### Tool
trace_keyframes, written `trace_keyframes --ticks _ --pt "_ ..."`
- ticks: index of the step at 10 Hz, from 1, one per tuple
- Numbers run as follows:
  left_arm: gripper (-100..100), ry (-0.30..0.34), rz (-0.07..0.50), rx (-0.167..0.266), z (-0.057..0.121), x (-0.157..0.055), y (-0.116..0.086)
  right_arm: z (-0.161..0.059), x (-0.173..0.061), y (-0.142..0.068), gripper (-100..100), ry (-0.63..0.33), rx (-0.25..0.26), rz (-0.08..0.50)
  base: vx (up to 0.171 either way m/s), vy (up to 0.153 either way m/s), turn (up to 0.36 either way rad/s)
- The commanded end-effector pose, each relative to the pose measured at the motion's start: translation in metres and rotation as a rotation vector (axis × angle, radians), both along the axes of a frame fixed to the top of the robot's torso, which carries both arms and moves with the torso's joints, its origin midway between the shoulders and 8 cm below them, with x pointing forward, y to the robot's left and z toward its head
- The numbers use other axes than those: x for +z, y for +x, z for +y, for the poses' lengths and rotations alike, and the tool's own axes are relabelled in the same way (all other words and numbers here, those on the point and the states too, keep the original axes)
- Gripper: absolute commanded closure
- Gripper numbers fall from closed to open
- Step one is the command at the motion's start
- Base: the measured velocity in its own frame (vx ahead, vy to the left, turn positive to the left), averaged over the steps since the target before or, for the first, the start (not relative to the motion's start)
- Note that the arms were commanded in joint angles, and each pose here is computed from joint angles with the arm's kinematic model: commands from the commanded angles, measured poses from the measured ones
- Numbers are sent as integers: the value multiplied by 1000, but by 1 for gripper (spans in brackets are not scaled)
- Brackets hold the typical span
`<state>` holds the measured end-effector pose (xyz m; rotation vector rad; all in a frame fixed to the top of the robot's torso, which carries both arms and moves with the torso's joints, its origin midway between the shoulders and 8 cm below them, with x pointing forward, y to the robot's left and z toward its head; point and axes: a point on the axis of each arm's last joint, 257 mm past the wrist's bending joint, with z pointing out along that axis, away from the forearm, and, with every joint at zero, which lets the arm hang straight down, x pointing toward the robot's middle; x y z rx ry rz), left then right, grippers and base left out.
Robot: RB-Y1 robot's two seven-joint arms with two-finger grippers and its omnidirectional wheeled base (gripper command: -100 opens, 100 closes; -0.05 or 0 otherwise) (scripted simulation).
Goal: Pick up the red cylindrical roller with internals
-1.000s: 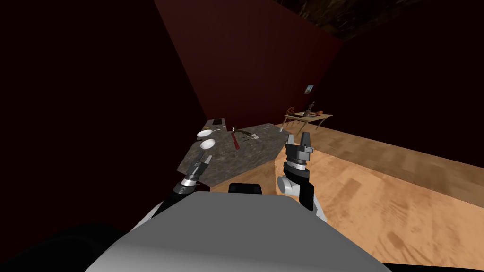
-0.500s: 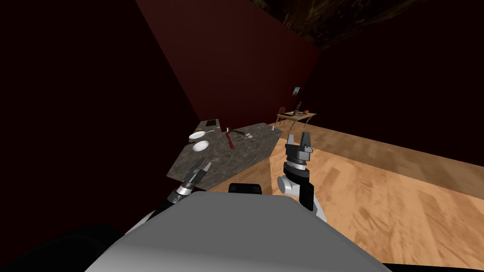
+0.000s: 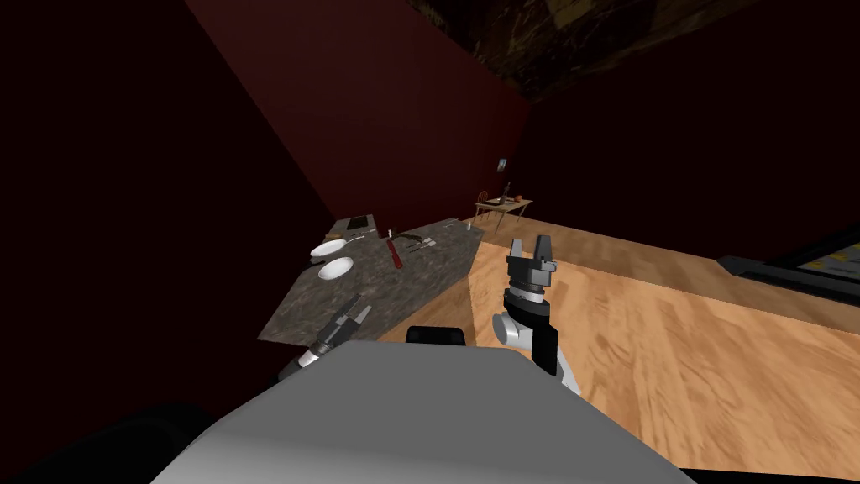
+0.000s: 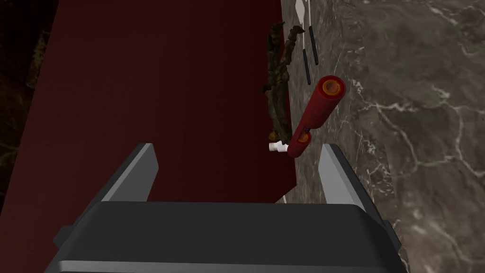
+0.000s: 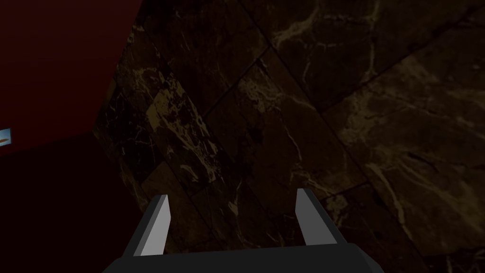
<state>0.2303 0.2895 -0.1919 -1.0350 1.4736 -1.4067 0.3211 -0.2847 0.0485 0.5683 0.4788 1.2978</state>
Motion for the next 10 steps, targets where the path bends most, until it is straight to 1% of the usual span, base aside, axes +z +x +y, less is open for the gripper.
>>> trace_keyframes --ticks 1,2,3,4,5,6,7,8,9,10 --pt "-100 3 42 -25 0 -10 -8 0 0 0 0 0 0 0 19 -60 -154" --pt "-100 -25 106 -6 10 -24 -24 0 0 0 0 0 0 0 39 -66 -393" --pt "-100 -11 117 -33 8 -25 -25 0 0 0 0 0 0 0 32 -48 -164" --pt "-100 -37 179 -12 18 -38 -42 0 0 0 0 0 0 0 39 -73 -343" --pt "-100 -23 191 -37 17 -39 -43 0 0 0 0 0 0 0 44 -54 -170" --pt "-100 -18 195 -45 16 -40 -44 0 0 0 0 0 0 0 25 -21 33" --pt "-100 -39 261 -27 27 -52 -62 0 0 0 0 0 0 0 47 -48 -393" --pt "-100 -28 269 -46 26 -53 -62 0 0 0 0 0 0 0 50 -28 -212" --pt "-100 -49 331 -19 37 -64 -80 0 0 0 0 0 0 0 64 -54 -442" --pt "-100 -37 341 -42 36 -64 -81 0 0 0 0 0 0 0 66 -28 -134"
